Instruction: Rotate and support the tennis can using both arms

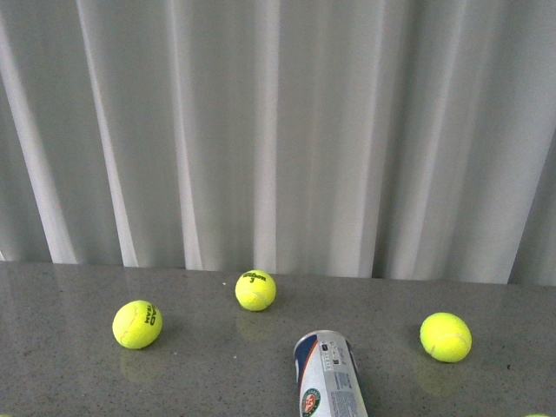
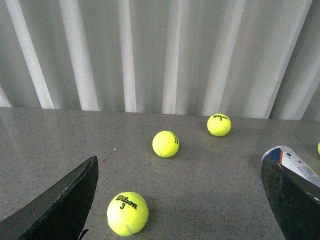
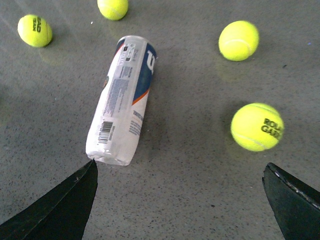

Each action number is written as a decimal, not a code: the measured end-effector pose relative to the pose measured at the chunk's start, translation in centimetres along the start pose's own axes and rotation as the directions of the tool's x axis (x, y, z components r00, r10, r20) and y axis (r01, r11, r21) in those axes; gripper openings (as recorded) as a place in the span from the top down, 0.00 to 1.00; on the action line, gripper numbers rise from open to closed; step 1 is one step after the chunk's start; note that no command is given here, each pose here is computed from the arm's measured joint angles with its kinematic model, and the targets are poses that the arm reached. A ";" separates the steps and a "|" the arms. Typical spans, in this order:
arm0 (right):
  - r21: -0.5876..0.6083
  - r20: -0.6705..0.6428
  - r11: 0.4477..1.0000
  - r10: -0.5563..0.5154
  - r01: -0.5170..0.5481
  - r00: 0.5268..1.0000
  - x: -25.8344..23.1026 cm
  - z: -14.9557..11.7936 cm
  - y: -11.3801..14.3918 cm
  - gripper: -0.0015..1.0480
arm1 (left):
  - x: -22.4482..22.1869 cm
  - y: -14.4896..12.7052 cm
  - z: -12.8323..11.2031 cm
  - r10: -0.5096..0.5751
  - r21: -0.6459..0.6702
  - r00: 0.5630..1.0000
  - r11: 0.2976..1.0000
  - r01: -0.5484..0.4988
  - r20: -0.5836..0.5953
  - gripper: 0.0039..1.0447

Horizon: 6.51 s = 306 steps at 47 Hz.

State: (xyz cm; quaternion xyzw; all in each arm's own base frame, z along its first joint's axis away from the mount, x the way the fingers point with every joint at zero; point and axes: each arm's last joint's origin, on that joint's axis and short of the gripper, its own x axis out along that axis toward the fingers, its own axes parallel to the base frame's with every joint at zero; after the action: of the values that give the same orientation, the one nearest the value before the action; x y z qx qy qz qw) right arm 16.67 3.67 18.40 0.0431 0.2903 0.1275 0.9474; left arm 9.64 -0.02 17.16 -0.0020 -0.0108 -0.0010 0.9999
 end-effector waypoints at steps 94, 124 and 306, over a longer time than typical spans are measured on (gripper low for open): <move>0.092 -0.460 0.990 0.138 -0.108 0.877 24.6 1.8 5.0 0.47 | 0.0 0.0 0.0 0.000 0.000 1.000 1.000 0.000 0.000 0.06; -0.938 -0.344 -0.039 0.213 -0.344 0.914 19.3 0.1 4.1 0.88 | 0.0 0.0 0.0 0.000 0.000 1.000 1.000 0.000 0.001 0.06; -0.007 0.561 0.964 -0.216 0.266 0.799 -3.2 -3.6 -2.9 0.97 | 0.0 0.0 0.0 0.000 0.000 1.000 1.000 0.000 0.000 0.06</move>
State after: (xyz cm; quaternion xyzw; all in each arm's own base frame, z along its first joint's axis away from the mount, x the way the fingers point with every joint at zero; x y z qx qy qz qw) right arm 12.73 0.02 16.67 0.0003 -0.0003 0.0002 1.0000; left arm 9.64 -0.02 17.16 -0.0020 -0.0108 -0.0010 0.9999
